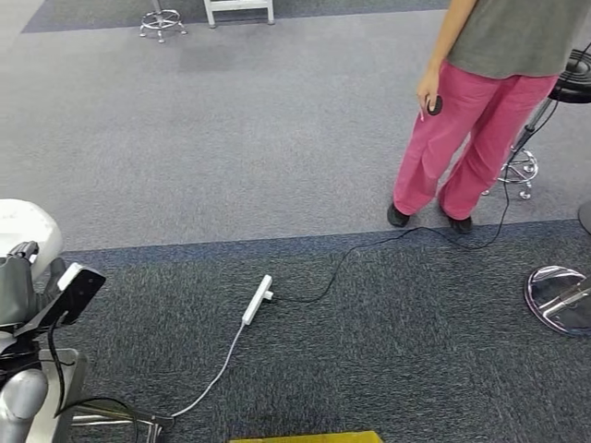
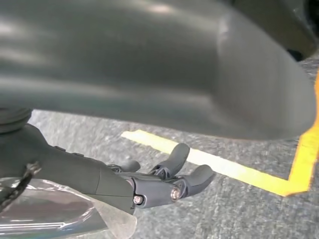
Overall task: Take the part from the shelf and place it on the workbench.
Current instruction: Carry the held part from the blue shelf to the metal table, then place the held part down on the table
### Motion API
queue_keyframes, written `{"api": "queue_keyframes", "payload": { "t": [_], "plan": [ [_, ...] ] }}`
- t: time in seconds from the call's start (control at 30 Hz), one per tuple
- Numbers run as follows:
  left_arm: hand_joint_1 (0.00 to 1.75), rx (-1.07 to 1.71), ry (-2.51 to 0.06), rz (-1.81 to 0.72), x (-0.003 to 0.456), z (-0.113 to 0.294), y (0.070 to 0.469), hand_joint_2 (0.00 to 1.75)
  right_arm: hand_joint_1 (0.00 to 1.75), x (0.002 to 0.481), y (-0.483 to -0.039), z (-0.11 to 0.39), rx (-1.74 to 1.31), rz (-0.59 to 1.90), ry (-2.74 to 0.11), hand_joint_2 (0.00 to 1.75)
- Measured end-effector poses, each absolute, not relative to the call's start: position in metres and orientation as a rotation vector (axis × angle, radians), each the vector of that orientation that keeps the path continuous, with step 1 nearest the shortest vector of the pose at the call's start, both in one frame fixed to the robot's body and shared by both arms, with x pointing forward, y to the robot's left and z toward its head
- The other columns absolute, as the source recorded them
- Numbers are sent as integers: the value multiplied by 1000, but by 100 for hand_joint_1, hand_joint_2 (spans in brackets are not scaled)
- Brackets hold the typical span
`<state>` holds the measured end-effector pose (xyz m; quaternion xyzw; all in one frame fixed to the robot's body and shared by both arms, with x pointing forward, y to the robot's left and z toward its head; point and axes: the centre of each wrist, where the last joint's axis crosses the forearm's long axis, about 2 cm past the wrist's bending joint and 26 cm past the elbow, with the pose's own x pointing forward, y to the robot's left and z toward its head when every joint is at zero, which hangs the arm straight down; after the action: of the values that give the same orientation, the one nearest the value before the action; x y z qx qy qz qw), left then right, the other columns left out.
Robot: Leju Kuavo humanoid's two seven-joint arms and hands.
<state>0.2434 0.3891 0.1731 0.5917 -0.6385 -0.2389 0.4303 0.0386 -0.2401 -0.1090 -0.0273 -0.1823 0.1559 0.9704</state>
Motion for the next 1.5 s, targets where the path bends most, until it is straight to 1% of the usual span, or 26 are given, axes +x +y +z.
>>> {"api": "queue_keyframes", "payload": {
  "t": [1.5],
  "plan": [
    [175,1473,-1551,-633,242,171,389,175,0,39,-242,-109,-63,323,-367,0]
  ]
}}
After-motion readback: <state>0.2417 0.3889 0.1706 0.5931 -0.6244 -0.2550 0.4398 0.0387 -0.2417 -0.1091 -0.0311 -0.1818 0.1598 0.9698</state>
